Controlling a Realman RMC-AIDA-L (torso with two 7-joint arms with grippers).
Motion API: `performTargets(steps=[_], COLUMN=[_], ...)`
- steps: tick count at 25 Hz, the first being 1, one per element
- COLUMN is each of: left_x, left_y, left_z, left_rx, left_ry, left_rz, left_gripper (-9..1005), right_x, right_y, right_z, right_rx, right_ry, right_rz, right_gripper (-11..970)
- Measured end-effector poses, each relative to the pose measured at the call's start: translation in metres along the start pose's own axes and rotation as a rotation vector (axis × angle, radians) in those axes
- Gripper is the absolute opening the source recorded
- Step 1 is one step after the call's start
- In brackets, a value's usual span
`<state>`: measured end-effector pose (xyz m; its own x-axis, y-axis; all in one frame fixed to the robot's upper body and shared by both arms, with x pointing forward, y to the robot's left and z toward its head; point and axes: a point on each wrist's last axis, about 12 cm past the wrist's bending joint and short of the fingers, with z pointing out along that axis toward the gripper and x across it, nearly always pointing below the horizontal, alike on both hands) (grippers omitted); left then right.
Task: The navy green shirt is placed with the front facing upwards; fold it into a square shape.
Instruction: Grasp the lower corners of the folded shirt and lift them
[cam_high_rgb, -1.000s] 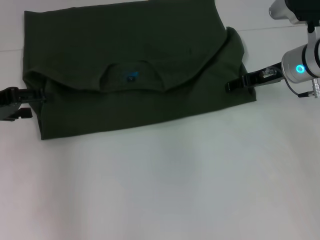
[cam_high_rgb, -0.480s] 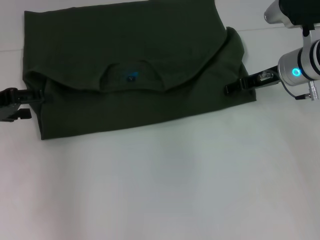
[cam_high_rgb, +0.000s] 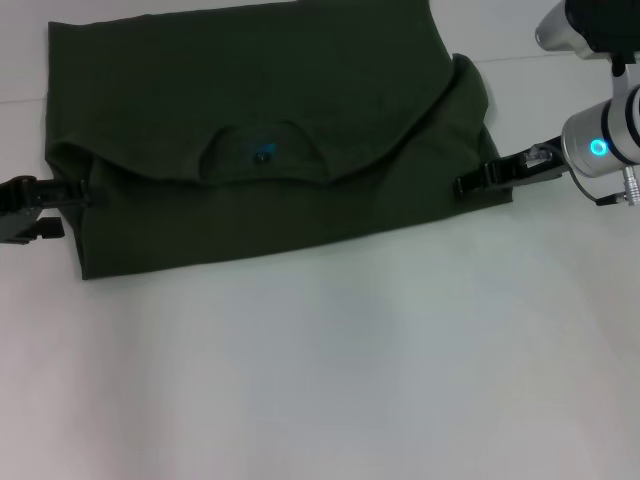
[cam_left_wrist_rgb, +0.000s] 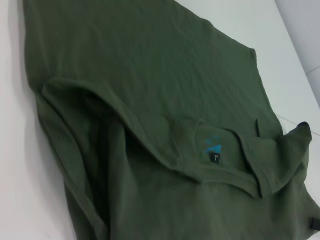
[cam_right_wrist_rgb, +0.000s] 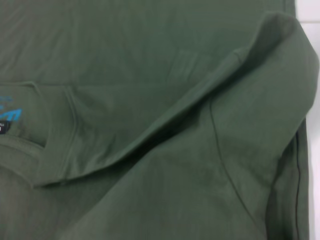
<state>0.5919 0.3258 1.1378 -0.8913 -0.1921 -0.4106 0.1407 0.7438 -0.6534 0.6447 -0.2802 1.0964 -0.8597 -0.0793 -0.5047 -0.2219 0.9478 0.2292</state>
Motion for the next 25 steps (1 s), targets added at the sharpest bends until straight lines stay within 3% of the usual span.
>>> performTargets(steps=[4, 10, 21, 25], left_x=[0.000, 0.000, 0.001, 0.003], left_y=[0.000, -0.002, -0.003, 0.000], left_z=[0.000, 0.001, 0.003, 0.003], left_rx=[0.003, 0.009, 0.010, 0.006], left_ry=[0.002, 0.003, 0.013, 0.025], left_rz=[0.000, 0.000, 0.001, -0.011], left_gripper=[947, 940, 920, 913], right_x=[0.000, 0.000, 0.002, 0.001], right_y=[-0.002, -0.004, -0.010, -0.012], right_z=[-0.004, -0.005, -0.009, -0.012], right_rx=[-0.010, -0.011, -0.010, -0.009], right_ry=[0.006, 0.015, 0.031, 0.029], right_rz=[0.005, 0.009, 0.019, 0.027], right_gripper=[676, 450, 218, 65])
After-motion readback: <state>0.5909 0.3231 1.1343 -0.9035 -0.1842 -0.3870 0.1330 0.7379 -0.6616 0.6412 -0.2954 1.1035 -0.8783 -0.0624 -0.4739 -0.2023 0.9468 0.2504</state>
